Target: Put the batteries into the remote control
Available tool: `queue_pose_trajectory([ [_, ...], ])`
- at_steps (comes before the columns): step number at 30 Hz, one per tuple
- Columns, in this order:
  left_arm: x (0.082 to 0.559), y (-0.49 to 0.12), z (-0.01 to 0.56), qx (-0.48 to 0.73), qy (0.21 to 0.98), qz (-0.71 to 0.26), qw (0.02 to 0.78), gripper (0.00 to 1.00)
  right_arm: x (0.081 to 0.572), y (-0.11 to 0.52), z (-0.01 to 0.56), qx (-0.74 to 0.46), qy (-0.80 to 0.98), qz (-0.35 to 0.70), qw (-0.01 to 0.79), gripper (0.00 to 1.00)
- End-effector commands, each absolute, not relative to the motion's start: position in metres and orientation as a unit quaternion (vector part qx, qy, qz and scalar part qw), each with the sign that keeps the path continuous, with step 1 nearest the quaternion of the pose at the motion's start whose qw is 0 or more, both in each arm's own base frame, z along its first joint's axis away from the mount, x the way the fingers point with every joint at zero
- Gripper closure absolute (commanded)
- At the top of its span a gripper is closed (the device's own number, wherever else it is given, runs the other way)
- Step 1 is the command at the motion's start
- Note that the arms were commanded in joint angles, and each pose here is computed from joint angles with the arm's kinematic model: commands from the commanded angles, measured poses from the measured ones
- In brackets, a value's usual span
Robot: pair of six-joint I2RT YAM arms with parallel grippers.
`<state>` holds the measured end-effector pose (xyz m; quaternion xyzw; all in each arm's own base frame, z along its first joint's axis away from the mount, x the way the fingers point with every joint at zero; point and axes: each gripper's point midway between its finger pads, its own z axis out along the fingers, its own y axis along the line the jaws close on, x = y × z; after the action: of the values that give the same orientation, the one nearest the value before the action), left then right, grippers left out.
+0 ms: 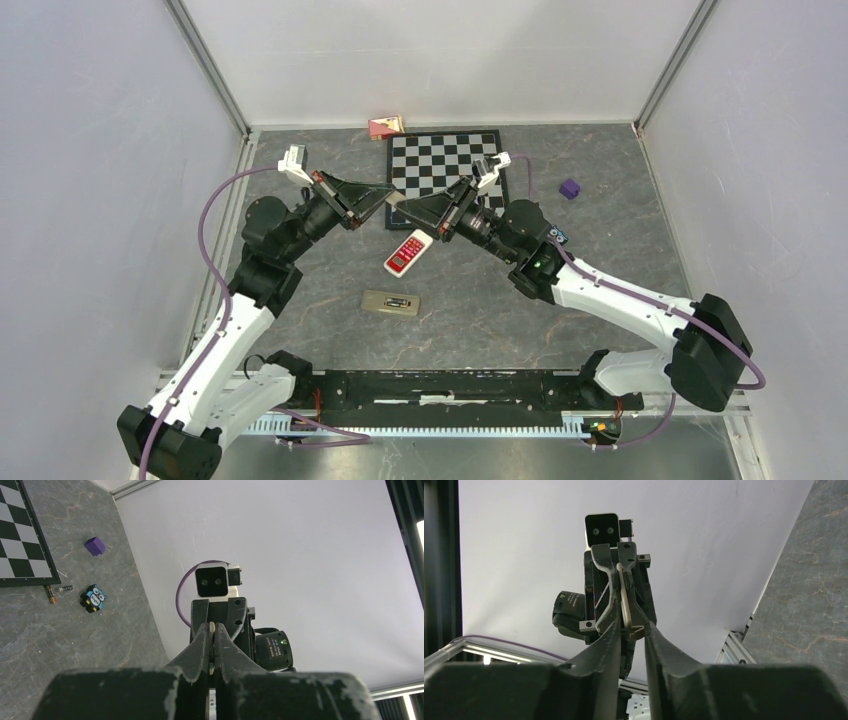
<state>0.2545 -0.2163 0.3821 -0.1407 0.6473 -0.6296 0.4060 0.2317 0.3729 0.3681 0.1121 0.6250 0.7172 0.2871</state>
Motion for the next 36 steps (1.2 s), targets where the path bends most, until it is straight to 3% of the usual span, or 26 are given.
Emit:
queue_pose_trajectory([
  [1,0.252,-0.213,0.398,-0.125,0.625,-0.636,0.434,0.98,0.229,0.372,0.385,0.108,0.600,0.738,0.289,0.76],
  [4,0.251,-0.213,0.396,-0.125,0.627,-0.636,0.432,0.94,0.230,0.370,0.381,0.113,0.601,0.735,0.294,0.86],
  [7,0.249,-0.211,0.389,-0.126,0.633,-0.629,0.433,0.61,0.230,0.370,0.378,0.104,0.606,0.727,0.305,0.96],
  [10,0.249,-0.207,0.372,-0.126,0.661,-0.596,0.438,0.22,0.231,0.369,0.360,0.082,0.630,0.705,0.316,1.00],
  [13,0.249,-0.197,0.336,-0.126,0.720,-0.525,0.436,0.02,0.232,0.362,0.327,0.057,0.669,0.669,0.319,1.00],
  [21,0.234,-0.155,0.235,-0.162,0.838,-0.361,0.375,0.00,0.223,0.356,0.227,-0.050,0.769,0.573,0.278,1.00],
  [29,0.212,-0.131,0.147,-0.222,0.882,-0.320,0.263,0.00,0.184,0.375,0.142,-0.108,0.813,0.550,0.154,1.00],
  [36,0.198,-0.119,0.104,-0.237,0.904,-0.275,0.224,0.02,0.178,0.390,0.103,-0.063,0.835,0.533,0.117,1.00],
])
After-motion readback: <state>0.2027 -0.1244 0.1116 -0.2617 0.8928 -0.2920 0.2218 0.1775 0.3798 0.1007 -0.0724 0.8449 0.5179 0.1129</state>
